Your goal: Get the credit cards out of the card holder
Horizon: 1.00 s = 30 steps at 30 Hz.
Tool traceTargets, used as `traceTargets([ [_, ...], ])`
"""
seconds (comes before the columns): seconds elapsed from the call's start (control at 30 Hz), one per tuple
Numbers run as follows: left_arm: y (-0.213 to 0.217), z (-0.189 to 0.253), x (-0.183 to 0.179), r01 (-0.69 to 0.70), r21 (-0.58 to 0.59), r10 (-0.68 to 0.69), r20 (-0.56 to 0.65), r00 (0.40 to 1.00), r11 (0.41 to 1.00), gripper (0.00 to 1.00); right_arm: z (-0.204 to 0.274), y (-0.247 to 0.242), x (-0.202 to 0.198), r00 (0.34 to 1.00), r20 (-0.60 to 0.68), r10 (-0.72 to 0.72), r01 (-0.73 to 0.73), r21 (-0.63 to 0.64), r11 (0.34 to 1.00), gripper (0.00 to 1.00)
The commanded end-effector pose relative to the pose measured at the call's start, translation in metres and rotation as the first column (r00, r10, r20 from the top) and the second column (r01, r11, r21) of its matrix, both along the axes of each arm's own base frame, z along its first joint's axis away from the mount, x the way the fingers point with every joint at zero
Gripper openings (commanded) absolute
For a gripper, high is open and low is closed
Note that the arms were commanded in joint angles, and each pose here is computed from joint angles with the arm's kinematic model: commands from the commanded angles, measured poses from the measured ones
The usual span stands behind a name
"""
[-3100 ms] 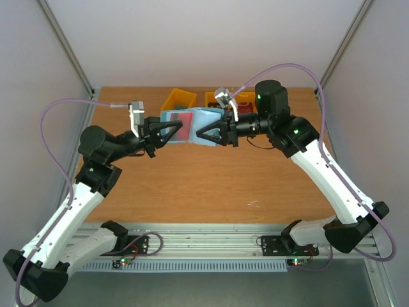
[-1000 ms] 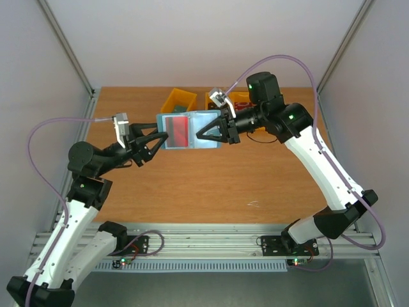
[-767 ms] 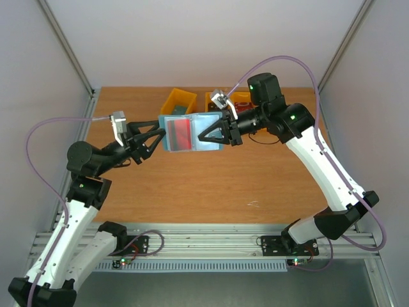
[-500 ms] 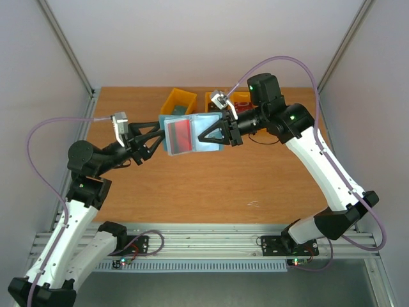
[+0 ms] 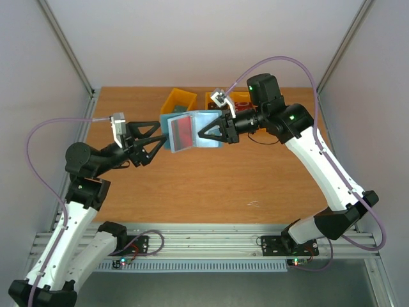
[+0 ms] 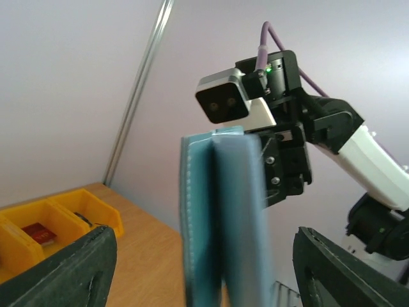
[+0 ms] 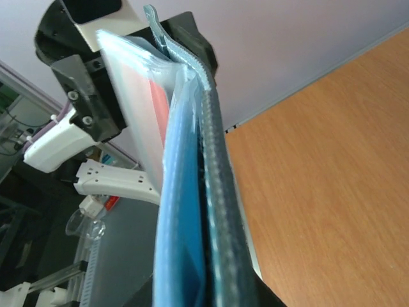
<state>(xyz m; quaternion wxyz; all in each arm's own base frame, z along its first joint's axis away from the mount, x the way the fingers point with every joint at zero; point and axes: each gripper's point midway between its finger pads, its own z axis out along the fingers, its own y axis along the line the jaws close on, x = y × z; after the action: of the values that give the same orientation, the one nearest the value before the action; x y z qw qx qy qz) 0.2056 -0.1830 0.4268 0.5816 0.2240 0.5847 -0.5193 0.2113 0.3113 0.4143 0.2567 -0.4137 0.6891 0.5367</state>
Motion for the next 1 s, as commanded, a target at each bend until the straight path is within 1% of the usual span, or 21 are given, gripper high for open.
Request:
traceTargets([
  [0.0, -0.004, 0.017, -0.023, 0.11, -0.029, -0.11, 0.022, 0.994, 0.993, 0.79, 0.004, -0.003, 0.005, 0.999, 0.023, -0.039, 0.04, -0.023, 0.999, 0.01],
  [0.07, -0.006, 0.01, -0.02, 0.11, -0.028, -0.111, -0.021, 0.994, 0.994, 0.79, 0.005, -0.002, 0.005, 0.999, 0.025, -0.037, 0.038, -0.023, 0.999, 0.01],
  [0.1, -0.006, 0.006, -0.014, 0.093, -0.029, -0.094, -0.047, 0.994, 0.995, 0.78, 0.006, -0.001, 0.004, 0.999, 0.026, -0.031, 0.031, -0.018, 0.999, 0.01],
  [0.17, -0.005, -0.001, -0.005, 0.062, -0.038, -0.065, -0.089, 0.994, 0.997, 0.73, 0.008, 0.001, 0.001, 1.0, 0.027, -0.013, 0.013, -0.003, 1.0, 0.01],
  [0.3, -0.004, 0.0, 0.0, 0.042, -0.047, -0.046, -0.097, 0.994, 0.998, 0.57, 0.007, 0.003, -0.001, 1.0, 0.022, -0.001, 0.001, -0.002, 1.0, 0.01],
  [0.37, -0.004, -0.002, 0.001, 0.041, -0.043, -0.045, -0.103, 0.994, 0.998, 0.55, 0.005, 0.003, 0.0, 1.0, 0.021, -0.002, 0.002, -0.005, 1.0, 0.01],
  [0.43, -0.004, -0.006, 0.003, 0.033, -0.033, -0.037, -0.109, 0.993, 0.999, 0.56, 0.004, 0.004, 0.001, 1.0, 0.016, -0.002, 0.002, -0.007, 1.0, 0.01],
  [0.53, -0.005, -0.01, 0.005, 0.029, -0.027, -0.032, -0.117, 0.993, 0.999, 0.62, 0.001, 0.005, 0.003, 1.0, 0.011, -0.009, 0.009, -0.014, 1.0, 0.01],
  [0.67, -0.007, -0.009, 0.001, 0.057, -0.039, -0.061, -0.119, 0.991, 0.998, 0.75, -0.002, 0.005, 0.006, 1.0, 0.011, -0.018, 0.018, -0.022, 1.0, 0.01],
  [0.73, -0.008, -0.008, -0.004, 0.087, -0.046, -0.092, -0.114, 0.989, 0.995, 0.8, -0.005, 0.005, 0.009, 0.999, 0.009, -0.03, 0.031, -0.035, 0.999, 0.01],
  [0.87, -0.011, -0.009, -0.009, 0.119, -0.038, -0.123, -0.11, 0.986, 0.992, 0.8, -0.005, 0.007, 0.01, 1.0, -0.003, -0.026, 0.026, -0.032, 0.999, 0.01],
  [0.97, -0.012, -0.015, -0.003, 0.094, -0.012, -0.095, -0.112, 0.989, 0.995, 0.74, -0.002, 0.009, 0.009, 1.0, -0.004, -0.018, 0.018, -0.018, 1.0, 0.01],
])
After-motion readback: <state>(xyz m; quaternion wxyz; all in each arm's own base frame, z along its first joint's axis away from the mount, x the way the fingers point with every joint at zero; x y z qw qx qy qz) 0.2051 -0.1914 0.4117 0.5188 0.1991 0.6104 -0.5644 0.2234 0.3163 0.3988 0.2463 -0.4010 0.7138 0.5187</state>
